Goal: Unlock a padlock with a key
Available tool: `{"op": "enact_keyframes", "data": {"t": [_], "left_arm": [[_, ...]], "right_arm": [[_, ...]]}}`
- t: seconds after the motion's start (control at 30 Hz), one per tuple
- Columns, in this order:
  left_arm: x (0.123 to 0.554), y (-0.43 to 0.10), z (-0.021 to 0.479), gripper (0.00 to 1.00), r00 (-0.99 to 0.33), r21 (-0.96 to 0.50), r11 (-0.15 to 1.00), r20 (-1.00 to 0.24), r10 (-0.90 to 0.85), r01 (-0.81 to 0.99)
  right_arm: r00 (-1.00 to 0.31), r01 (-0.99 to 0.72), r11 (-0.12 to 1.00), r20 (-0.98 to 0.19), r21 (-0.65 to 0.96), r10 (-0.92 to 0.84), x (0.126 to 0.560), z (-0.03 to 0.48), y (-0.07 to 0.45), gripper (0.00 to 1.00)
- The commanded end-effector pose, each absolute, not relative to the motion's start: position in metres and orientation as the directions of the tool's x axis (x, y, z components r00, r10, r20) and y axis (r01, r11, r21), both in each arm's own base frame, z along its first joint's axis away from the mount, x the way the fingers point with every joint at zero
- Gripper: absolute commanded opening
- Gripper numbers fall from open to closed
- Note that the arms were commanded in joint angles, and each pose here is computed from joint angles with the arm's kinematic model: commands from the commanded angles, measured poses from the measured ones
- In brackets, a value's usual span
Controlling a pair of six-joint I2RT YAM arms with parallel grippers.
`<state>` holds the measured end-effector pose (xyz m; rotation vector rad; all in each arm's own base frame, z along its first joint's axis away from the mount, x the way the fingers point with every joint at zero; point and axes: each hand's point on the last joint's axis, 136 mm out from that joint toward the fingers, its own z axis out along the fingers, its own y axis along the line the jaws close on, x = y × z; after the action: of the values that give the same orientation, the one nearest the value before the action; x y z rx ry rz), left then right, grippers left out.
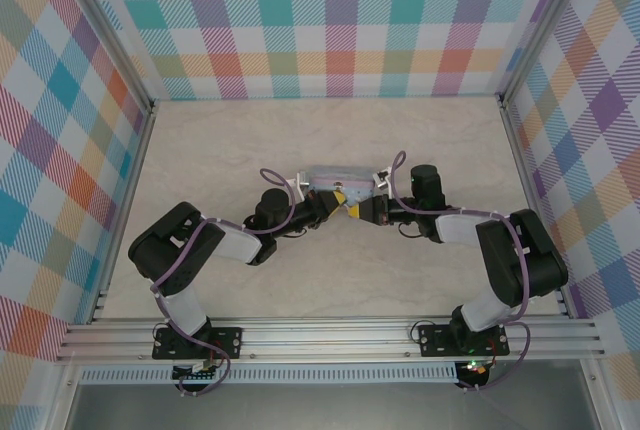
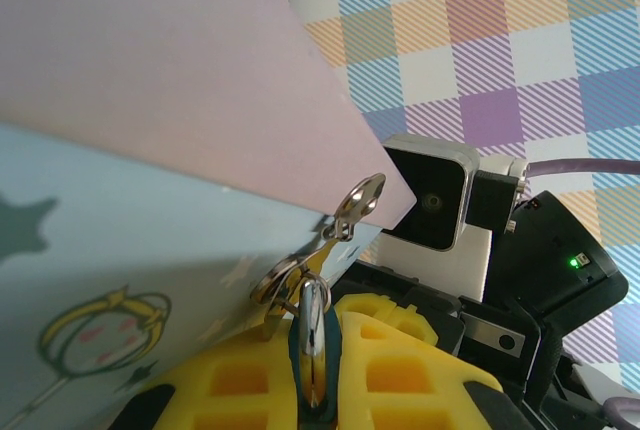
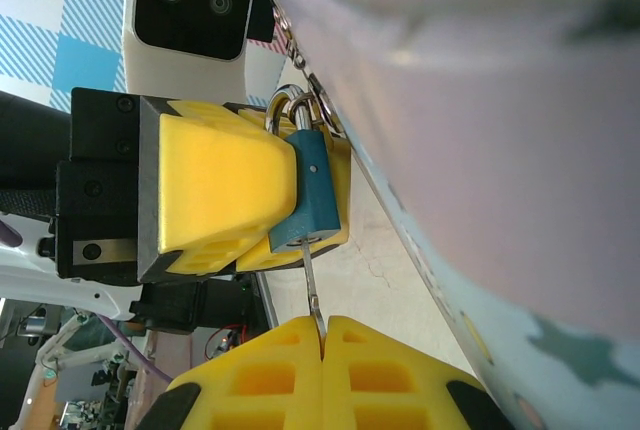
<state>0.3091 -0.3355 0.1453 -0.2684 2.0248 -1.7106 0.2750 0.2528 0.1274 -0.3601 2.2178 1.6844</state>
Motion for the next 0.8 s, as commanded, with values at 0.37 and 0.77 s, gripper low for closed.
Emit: {"op": "enact_keyframes", "data": {"t": [0.37, 0.77], "left_arm": [[0.289, -0.351, 0.199, 0.0, -0.886, -0.952, 0.044, -0.3, -0.353, 0.304], [0.283, -0.366, 0.2, 0.0, -0.895, -0.953, 0.012, -0.287, -0.342, 0.302]], "right_arm": [[-0.886, -0.436, 0.227, -0.459, 0.871, 0.058, 0.306, 0.145, 0.265, 0.01], [-0.889, -0.412, 0.225, -0.443, 0.883, 0.112, 0.329, 0.149, 0.273, 0.0]]}}
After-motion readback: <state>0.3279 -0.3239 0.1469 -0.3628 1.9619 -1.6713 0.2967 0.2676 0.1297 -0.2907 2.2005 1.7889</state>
